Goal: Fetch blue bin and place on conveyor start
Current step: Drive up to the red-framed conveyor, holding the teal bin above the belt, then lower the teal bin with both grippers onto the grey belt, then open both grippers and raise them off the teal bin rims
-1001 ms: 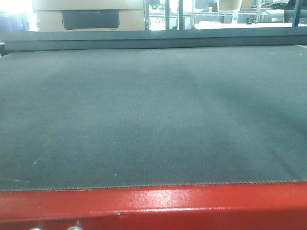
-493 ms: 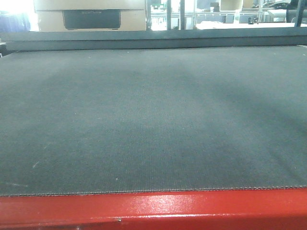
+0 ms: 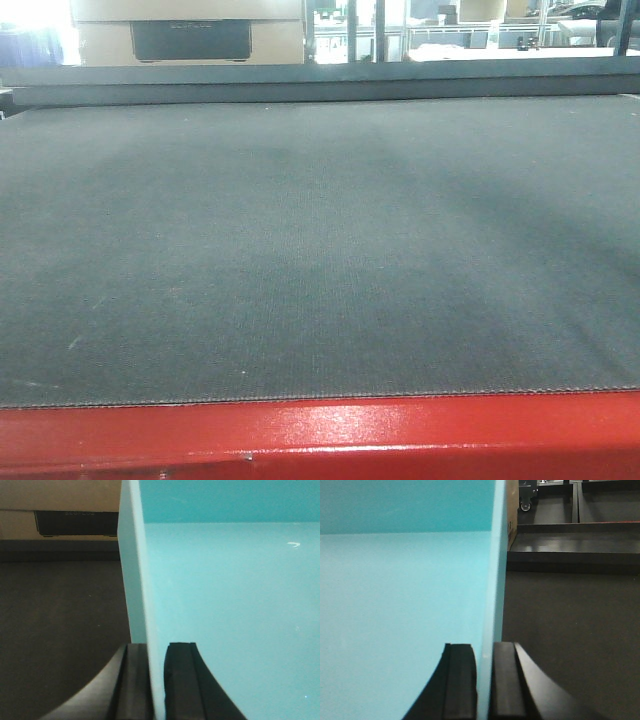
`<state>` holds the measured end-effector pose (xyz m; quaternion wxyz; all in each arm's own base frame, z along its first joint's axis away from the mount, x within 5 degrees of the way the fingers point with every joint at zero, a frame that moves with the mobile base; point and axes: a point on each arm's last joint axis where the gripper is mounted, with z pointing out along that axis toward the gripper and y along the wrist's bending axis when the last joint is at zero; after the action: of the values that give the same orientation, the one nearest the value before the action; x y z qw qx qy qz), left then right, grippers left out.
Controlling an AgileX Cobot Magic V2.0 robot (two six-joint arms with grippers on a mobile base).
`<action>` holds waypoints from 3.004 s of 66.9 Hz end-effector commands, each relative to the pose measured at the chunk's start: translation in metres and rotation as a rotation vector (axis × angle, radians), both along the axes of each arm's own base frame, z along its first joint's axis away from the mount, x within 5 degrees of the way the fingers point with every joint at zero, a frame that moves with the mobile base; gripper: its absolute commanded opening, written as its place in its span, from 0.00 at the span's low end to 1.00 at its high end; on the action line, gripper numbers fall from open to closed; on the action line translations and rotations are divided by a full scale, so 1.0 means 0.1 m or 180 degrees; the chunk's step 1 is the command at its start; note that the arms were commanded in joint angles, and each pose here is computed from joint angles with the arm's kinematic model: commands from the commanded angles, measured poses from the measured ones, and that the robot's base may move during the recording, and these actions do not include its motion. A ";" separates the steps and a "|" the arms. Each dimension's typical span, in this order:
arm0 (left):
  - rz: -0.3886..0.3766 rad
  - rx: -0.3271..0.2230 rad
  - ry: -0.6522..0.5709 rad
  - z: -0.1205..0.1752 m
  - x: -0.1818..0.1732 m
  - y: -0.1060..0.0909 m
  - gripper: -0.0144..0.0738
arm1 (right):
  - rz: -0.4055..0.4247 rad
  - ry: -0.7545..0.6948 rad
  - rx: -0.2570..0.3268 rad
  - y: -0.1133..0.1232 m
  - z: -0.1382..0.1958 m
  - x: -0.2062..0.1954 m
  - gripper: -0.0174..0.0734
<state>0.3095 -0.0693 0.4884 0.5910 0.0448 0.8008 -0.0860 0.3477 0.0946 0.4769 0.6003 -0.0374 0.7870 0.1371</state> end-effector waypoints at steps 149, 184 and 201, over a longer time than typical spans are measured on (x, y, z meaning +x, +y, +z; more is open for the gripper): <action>-0.0031 0.0470 0.2015 -1.57 0.45 -0.13 0.71 | -0.0025 0.2142 -0.0820 0.03 -1.24 0.30 0.69; 0.0590 0.0414 0.1227 -1.11 -0.44 0.63 0.04 | -0.0600 0.1708 -0.0666 -0.70 -0.72 -0.24 0.01; 0.0822 0.0339 0.0932 -1.54 -1.00 0.83 0.04 | -0.0598 0.1466 -0.0676 -0.77 -1.13 -0.59 0.01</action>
<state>0.2242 0.0116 0.3397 0.4414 -0.0372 0.8961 0.0268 0.3001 0.0206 0.3701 0.3742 0.0143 0.9272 0.0070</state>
